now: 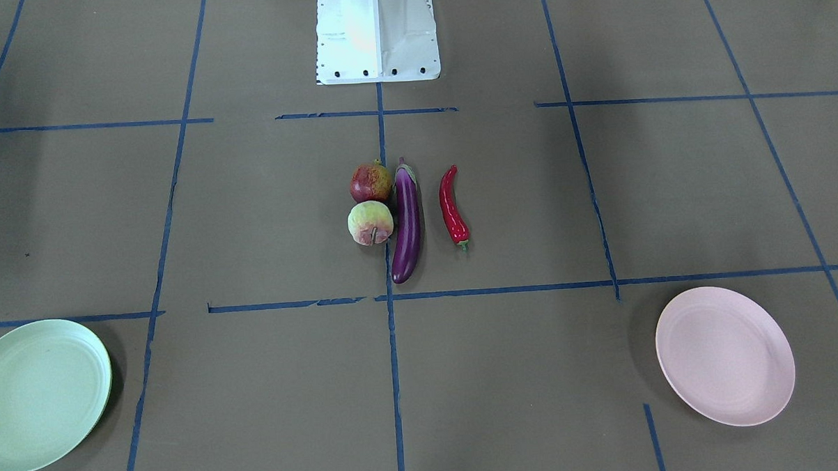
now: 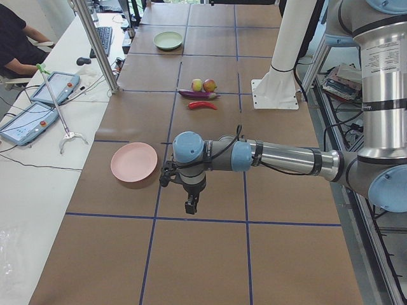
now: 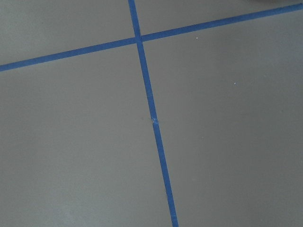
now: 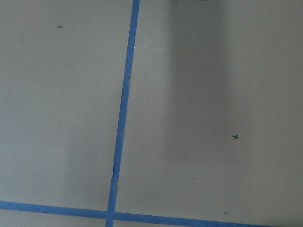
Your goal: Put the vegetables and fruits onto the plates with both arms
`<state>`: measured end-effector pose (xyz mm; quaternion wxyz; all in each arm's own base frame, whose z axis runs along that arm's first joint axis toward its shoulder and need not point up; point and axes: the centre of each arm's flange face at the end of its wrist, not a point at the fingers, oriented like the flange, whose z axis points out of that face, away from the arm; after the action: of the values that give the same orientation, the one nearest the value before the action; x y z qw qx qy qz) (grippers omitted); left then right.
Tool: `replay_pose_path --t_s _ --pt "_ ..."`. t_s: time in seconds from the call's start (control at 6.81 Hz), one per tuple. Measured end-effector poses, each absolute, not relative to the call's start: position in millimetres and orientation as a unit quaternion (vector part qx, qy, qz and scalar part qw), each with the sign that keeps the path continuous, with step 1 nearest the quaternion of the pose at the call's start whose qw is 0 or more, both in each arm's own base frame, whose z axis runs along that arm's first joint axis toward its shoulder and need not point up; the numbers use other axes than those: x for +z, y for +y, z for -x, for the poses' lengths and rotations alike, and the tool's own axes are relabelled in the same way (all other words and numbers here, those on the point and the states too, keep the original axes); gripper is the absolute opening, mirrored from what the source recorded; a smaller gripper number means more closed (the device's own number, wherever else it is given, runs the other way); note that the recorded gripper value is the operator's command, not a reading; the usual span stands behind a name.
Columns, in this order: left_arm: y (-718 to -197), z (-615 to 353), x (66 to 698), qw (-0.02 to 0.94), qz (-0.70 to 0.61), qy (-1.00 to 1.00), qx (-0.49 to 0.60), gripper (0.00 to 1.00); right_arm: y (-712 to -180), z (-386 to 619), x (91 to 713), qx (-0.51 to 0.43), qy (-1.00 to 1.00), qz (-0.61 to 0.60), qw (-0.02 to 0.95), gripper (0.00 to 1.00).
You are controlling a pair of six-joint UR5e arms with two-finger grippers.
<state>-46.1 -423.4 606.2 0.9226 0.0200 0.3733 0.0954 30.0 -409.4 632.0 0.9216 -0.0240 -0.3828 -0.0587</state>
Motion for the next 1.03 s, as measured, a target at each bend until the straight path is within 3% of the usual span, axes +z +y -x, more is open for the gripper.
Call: replay_pose_path --t_s 1.03 --pt "-412.3 45.7 609.3 0.922 -0.014 0.375 0.090 1.00 -410.5 -28.6 627.4 -0.059 -0.392 0.020 0.918 1.00"
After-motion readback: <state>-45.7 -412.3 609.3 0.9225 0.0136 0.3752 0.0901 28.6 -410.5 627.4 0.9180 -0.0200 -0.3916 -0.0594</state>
